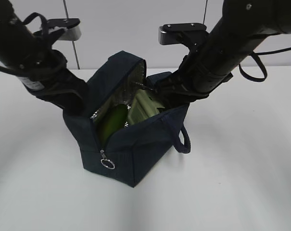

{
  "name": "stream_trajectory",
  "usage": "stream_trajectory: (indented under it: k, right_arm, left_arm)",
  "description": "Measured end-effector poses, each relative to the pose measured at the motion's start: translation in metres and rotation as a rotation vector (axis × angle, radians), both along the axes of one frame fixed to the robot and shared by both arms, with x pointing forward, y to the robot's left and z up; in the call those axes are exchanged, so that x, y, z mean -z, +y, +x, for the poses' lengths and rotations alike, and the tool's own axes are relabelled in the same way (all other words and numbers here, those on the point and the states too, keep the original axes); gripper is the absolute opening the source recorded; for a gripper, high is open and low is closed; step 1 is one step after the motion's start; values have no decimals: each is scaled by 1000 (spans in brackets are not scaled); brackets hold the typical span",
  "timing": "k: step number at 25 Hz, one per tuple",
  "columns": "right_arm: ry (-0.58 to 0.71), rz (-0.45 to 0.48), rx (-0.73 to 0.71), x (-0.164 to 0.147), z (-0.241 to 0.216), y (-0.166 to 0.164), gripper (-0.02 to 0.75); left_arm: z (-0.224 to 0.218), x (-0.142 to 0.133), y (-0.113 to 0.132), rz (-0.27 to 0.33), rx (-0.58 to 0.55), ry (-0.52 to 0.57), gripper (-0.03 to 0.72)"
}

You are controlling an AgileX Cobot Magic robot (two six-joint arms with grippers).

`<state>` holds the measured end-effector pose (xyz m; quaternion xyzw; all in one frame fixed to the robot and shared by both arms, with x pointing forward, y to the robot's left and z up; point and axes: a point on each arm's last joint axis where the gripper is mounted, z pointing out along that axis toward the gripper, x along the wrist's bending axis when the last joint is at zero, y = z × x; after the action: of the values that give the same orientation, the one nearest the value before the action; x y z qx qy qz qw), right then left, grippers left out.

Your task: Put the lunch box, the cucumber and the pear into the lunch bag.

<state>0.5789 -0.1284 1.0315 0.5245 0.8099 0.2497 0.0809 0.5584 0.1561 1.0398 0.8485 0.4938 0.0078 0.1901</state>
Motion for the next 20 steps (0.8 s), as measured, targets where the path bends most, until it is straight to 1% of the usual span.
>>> stream_trajectory:
  k: [2,5,6,7,8,9,10,11,12,13,14,15,16,18,20]
  right_arm:
    - [-5,16,-11,-3,-4,2,17]
    - [-12,22,-11,-2,-3,2,18]
    - [-11,18,-14,-2,-4,2,26]
    - [-13,15,-18,-1,-4,2,45]
    - [-18,13,-22,-2,-3,2,88]
    - [-22,12,-25,-2,-3,2,157]
    - [-31,13,-28,-3,-3,2,231]
    - [-42,13,-35,-5,-3,1,347]
    - [-53,13,-41,-6,-3,1,412]
    - [-70,15,-46,-10,-4,1,498]
    - [-91,21,-47,-14,-5,0,559]
    - [-110,28,-48,-20,-6,0,592]
    - [-128,34,-49,-25,-7,-1,603]
    - [-171,46,-56,-39,-12,-4,598]
    - [-226,59,-68,-52,-19,-6,582]
  left_arm:
    - [3,2,-9,0,14,9,2]
    - [4,4,-13,-7,17,19,4]
    - [4,4,-14,-14,15,21,13]
    - [4,4,-14,-20,12,23,38]
    - [3,4,-15,-21,11,23,69]
    - [4,4,-15,-24,10,22,121]
    - [4,4,-15,-26,8,20,185]
    - [4,3,-15,-32,6,15,243]
    - [3,0,-15,-36,6,5,308]
    - [3,-3,-15,-41,4,-9,362]
    - [2,-8,-15,-50,1,-34,399]
    - [0,-15,-14,-61,-1,-64,417]
    - [-3,-23,-13,-74,-2,-100,430]
    - [-10,-37,-10,-107,1,-167,438]
    - [-20,-43,-7,-141,0,-213,441]
